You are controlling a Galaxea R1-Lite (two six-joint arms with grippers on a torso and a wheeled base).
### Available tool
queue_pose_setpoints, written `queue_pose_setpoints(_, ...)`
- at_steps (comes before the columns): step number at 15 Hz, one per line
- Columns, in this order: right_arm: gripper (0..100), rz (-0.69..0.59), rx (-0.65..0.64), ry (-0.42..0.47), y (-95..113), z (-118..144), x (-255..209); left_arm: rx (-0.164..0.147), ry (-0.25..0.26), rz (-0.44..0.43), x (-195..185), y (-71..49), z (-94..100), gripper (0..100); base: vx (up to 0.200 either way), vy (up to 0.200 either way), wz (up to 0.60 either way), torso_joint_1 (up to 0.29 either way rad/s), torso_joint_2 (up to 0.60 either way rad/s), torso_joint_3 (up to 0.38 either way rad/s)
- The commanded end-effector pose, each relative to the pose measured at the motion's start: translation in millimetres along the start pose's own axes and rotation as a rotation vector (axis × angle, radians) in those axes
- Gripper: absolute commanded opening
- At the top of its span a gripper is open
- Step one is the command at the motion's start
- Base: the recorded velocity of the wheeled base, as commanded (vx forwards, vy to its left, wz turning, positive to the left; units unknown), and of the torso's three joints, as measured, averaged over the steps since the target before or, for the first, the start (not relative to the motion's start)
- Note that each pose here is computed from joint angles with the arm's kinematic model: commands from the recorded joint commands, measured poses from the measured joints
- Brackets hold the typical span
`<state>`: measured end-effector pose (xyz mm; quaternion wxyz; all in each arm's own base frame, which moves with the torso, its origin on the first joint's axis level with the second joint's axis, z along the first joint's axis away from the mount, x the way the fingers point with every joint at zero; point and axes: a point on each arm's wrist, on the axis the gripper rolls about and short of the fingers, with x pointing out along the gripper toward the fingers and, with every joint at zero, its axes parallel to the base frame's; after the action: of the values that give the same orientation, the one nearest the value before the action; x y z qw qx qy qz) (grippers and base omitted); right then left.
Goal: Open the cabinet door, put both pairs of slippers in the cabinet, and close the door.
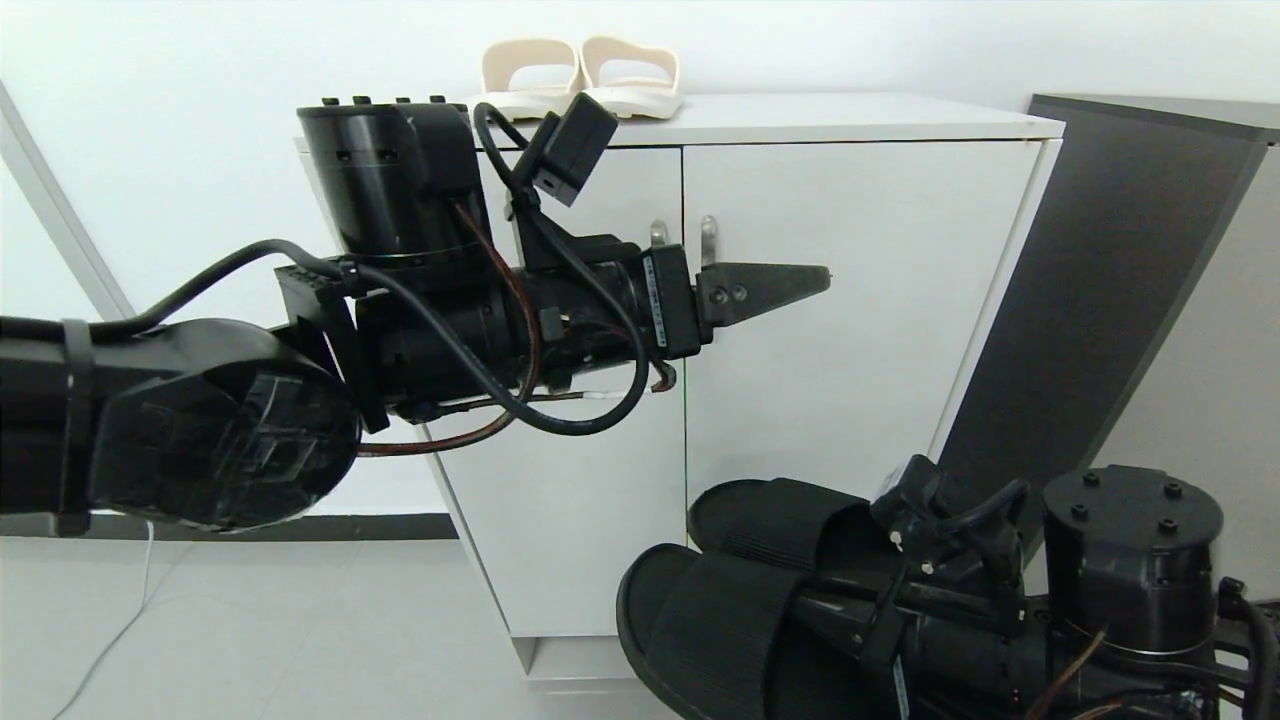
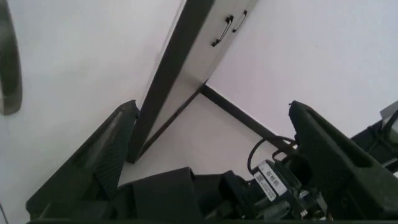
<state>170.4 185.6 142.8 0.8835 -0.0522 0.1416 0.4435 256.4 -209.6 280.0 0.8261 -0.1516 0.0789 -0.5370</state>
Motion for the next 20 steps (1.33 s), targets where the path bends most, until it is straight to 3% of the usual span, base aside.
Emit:
queue_pose_setpoints(1,0,0.004,-0.001,0.002,1.0,-0.6,0.3,-0.004,-0.008,0.034,3.8,11.9,1.5,100,0.000,0.000,0.00,0.000,0.00,0.000)
queue_pose_setpoints(4,0,0.007,-0.001,0.006,1.3,-1.3,0.6,0.005,-0.037,0.117,8.9,21.1,2.6,100,0.000,0.000,0.00,0.000,0.00,0.000)
queue_pose_setpoints(5,0,0.007,-0.001,0.007,1.3,-1.6,0.9,0.030,-0.049,0.148,11.6,24.9,4.2,100,0.000,0.000,0.00,0.000,0.00,0.000)
queue_pose_setpoints(6,0,0.008,-0.001,0.007,1.7,-1.6,0.9,0.034,-0.055,0.161,11.8,28.1,5.7,100,0.000,0.000,0.00,0.000,0.00,0.000)
queue_pose_setpoints(20,0,0.015,-0.002,0.018,3.5,-4.1,2.0,0.018,-0.049,0.249,42.0,74.7,9.3,100,0.000,0.000,0.00,0.000,0.00,0.000)
